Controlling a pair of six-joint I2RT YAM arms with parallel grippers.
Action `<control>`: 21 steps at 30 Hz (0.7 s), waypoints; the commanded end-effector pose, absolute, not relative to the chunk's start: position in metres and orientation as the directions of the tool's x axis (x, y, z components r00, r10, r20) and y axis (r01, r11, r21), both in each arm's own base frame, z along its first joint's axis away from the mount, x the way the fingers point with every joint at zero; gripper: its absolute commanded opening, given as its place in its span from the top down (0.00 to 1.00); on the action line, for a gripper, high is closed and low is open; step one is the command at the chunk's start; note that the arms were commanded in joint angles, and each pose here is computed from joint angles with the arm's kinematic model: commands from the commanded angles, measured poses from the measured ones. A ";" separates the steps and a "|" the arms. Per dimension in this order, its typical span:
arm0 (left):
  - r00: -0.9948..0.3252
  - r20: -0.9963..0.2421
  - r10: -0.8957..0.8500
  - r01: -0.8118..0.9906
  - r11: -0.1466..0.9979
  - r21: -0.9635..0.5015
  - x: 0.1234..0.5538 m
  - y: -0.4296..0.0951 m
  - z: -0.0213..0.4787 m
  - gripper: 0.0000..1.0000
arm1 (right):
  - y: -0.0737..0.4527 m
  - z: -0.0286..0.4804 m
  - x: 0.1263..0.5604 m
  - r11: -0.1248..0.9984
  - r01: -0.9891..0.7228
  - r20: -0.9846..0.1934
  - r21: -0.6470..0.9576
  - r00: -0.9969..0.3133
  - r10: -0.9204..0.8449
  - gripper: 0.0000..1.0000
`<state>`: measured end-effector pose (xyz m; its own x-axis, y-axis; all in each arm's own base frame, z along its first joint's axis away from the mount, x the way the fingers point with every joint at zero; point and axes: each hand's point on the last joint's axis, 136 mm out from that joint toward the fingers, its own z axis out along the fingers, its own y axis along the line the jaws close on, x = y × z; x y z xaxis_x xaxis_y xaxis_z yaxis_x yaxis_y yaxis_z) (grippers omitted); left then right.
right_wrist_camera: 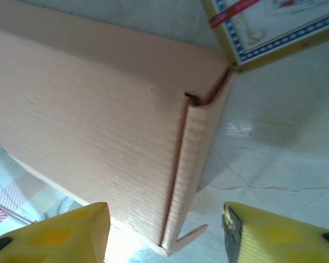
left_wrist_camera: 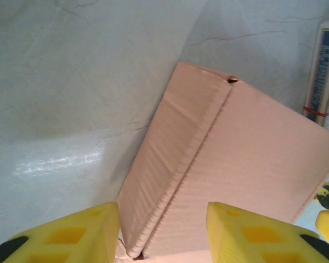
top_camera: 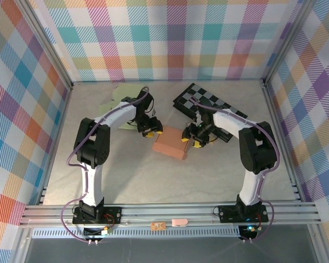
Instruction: Fold the paper box
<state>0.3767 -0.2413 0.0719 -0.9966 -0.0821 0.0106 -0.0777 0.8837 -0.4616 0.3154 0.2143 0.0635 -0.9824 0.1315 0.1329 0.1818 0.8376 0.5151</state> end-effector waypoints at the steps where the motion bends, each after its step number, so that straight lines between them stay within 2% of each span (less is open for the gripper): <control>1: -0.996 0.037 -0.077 -0.085 0.819 -0.567 0.377 -0.246 0.082 0.54 | 0.219 0.078 0.312 0.772 0.118 0.104 0.625 -0.992 0.067 0.33; 6: -0.996 0.064 -0.054 -0.082 0.789 -0.609 0.381 -0.251 0.069 0.54 | 0.219 0.070 0.312 0.724 0.148 0.132 0.674 -0.988 0.079 0.28; 15: -0.994 0.090 -0.059 -0.102 0.786 -0.609 0.376 -0.250 0.048 0.60 | 0.224 0.056 0.317 0.684 0.181 0.146 0.706 -0.983 0.110 0.25; 21: -0.994 0.089 -0.066 -0.106 0.806 -0.583 0.370 -0.242 0.039 0.68 | 0.226 0.052 0.320 0.678 0.177 0.142 0.714 -0.984 0.108 0.25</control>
